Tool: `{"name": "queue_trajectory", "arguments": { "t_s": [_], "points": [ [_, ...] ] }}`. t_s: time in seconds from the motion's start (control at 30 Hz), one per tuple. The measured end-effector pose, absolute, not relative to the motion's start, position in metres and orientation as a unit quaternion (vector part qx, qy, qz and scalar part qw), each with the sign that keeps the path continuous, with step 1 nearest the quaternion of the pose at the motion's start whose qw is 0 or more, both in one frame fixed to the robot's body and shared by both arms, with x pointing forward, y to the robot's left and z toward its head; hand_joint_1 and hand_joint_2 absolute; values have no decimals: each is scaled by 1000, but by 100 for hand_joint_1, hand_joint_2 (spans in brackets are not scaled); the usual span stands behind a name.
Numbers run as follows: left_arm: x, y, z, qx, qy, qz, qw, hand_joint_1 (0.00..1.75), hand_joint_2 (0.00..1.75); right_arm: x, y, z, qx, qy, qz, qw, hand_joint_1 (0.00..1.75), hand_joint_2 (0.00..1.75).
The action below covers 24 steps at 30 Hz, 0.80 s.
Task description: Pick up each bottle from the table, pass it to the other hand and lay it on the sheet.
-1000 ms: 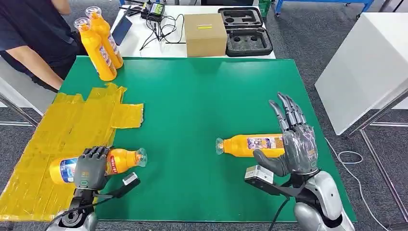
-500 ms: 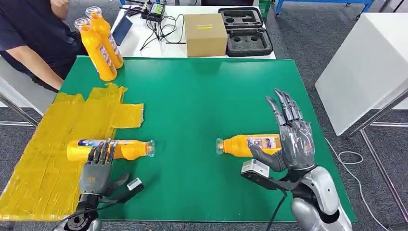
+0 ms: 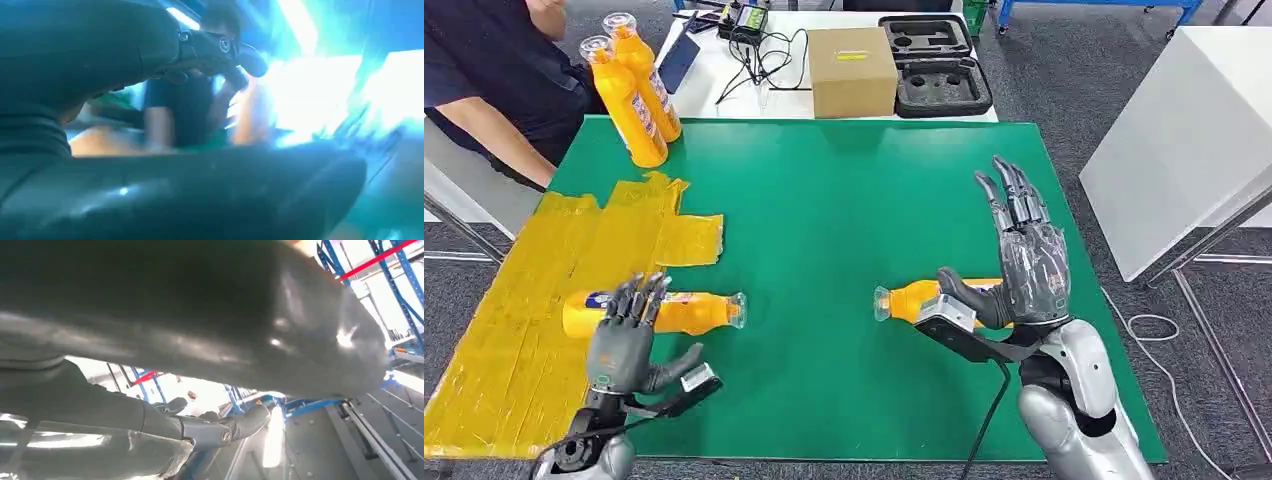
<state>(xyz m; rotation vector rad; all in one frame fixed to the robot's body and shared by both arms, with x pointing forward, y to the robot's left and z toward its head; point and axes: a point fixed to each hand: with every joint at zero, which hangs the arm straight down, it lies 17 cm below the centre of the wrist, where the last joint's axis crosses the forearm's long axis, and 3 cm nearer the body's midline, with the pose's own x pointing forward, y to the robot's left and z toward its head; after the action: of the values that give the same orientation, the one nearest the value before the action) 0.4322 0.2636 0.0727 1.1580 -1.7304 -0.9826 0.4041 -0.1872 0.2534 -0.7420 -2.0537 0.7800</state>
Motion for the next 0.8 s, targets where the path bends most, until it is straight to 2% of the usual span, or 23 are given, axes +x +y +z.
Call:
{"name": "queue_trajectory", "arguments": {
  "t_s": [0.07,0.23,0.27,0.37,0.47,0.57,0.67,0.8],
  "points": [
    [435,280,113,457,-740,-308,387,0,0,406,-186,250,-294,-810,310,403,0,0],
    [432,339,135,499,-731,-177,430,0,0,408,-185,244,-292,-806,314,407,0,0],
    [426,350,141,497,-737,-137,437,0,0,408,-185,243,-293,-806,315,407,0,175],
    [411,381,172,478,-762,-7,437,0,0,413,-185,223,-307,-780,349,419,0,175],
    [405,395,192,438,-782,58,440,0,0,417,-184,188,-327,-734,402,439,0,175],
    [403,396,209,347,-814,117,450,0,0,415,-180,153,-351,-682,455,453,0,175],
    [401,387,216,281,-833,132,457,0,0,401,-178,119,-350,-641,496,470,0,175],
    [395,386,228,264,-844,135,447,0,0,385,-180,99,-341,-624,509,485,0,175]
  ]
}}
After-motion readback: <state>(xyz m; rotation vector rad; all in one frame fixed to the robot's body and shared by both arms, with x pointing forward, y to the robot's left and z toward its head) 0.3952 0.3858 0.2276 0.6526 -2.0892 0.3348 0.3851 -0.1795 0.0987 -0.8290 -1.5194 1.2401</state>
